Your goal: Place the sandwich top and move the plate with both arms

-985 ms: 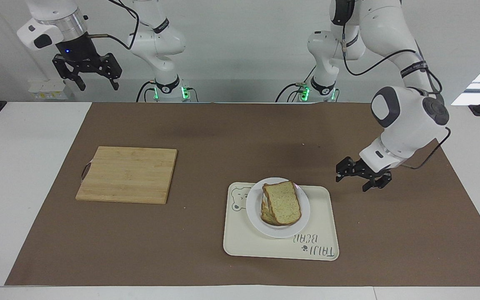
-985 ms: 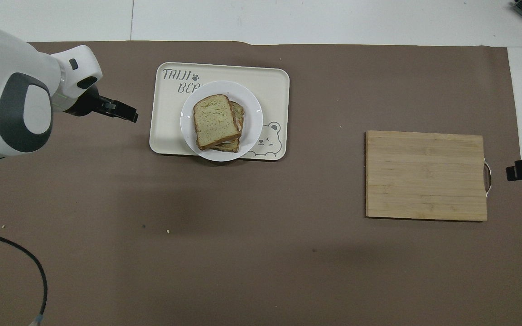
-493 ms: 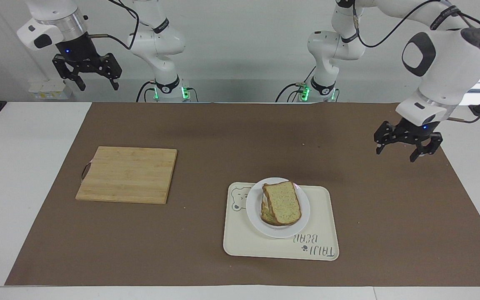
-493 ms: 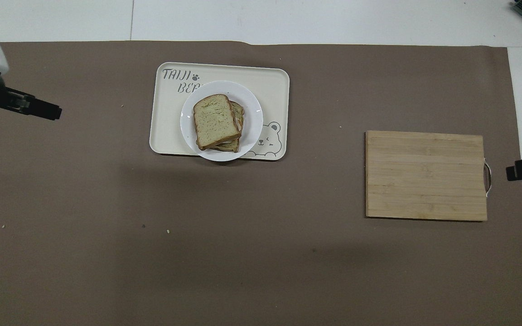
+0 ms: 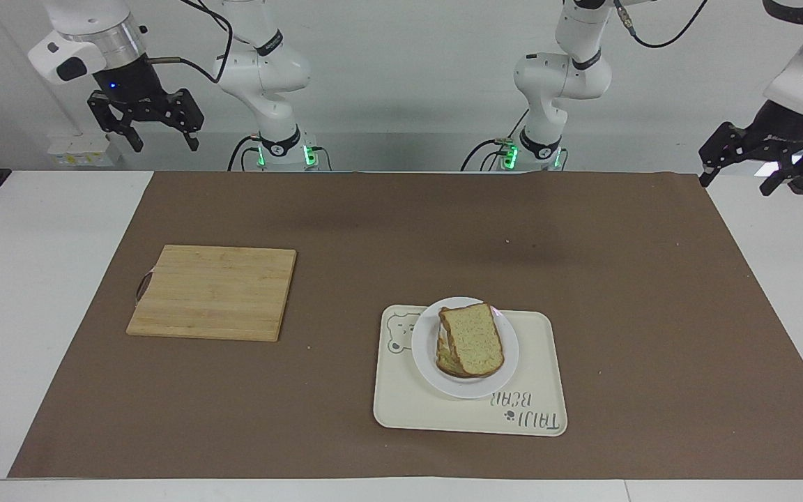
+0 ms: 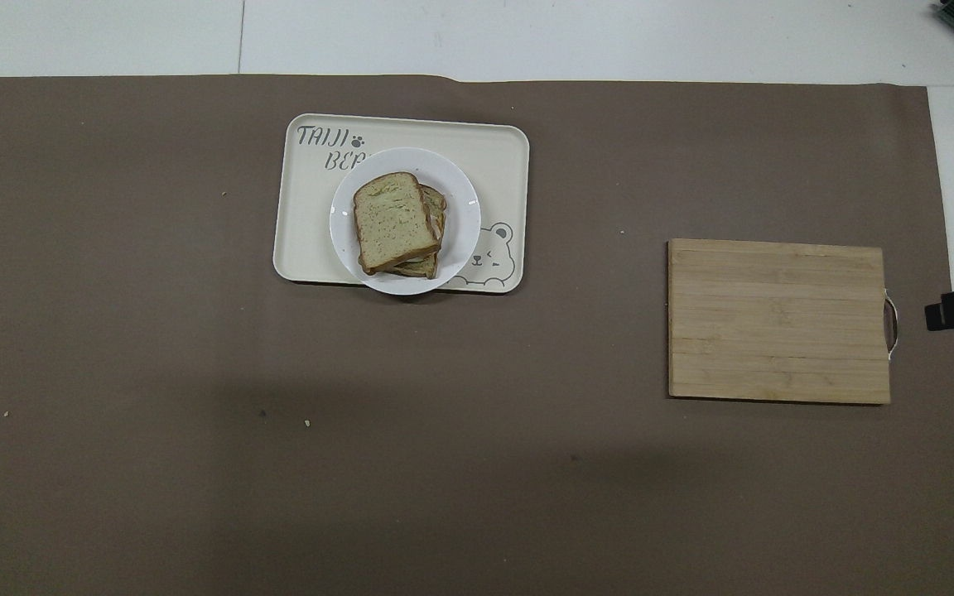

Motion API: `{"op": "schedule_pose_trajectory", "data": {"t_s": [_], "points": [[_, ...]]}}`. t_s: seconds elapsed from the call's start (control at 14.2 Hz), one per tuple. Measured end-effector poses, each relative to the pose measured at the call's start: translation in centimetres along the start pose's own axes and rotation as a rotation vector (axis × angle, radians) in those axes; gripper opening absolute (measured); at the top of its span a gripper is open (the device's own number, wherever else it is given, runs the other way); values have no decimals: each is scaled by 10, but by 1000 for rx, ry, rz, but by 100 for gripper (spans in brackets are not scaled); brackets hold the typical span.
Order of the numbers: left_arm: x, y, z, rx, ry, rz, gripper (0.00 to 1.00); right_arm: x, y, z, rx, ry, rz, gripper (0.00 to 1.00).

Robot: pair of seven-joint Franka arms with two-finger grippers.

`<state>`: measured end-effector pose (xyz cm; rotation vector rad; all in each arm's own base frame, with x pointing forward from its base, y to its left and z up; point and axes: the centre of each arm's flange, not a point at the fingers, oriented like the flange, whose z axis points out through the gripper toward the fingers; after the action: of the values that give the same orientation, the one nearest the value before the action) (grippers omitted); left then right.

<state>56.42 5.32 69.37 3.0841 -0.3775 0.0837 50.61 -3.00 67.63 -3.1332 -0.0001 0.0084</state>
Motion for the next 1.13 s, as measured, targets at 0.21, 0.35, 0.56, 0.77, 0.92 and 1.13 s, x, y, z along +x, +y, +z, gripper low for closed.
{"op": "schedule_pose_trajectory", "data": {"t_s": [0.21,0.35,0.56,0.77,0.92,1.13], "points": [[-24,-4,-14,-29,-43,-15,100,0,0,0,0,0,0,100],[-35,-2,-28,-32,-27,-14,100,0,0,0,0,0,0,100],[-42,-1,-36,-34,-16,-13,100,0,0,0,0,0,0,100],[-38,3,-36,-29,-4,-4,100,0,0,0,0,0,0,100],[-35,3,-37,-22,14,-1,100,0,0,0,0,0,0,100],[-36,-1,-37,-21,15,-14,100,0,0,0,0,0,0,100]]}}
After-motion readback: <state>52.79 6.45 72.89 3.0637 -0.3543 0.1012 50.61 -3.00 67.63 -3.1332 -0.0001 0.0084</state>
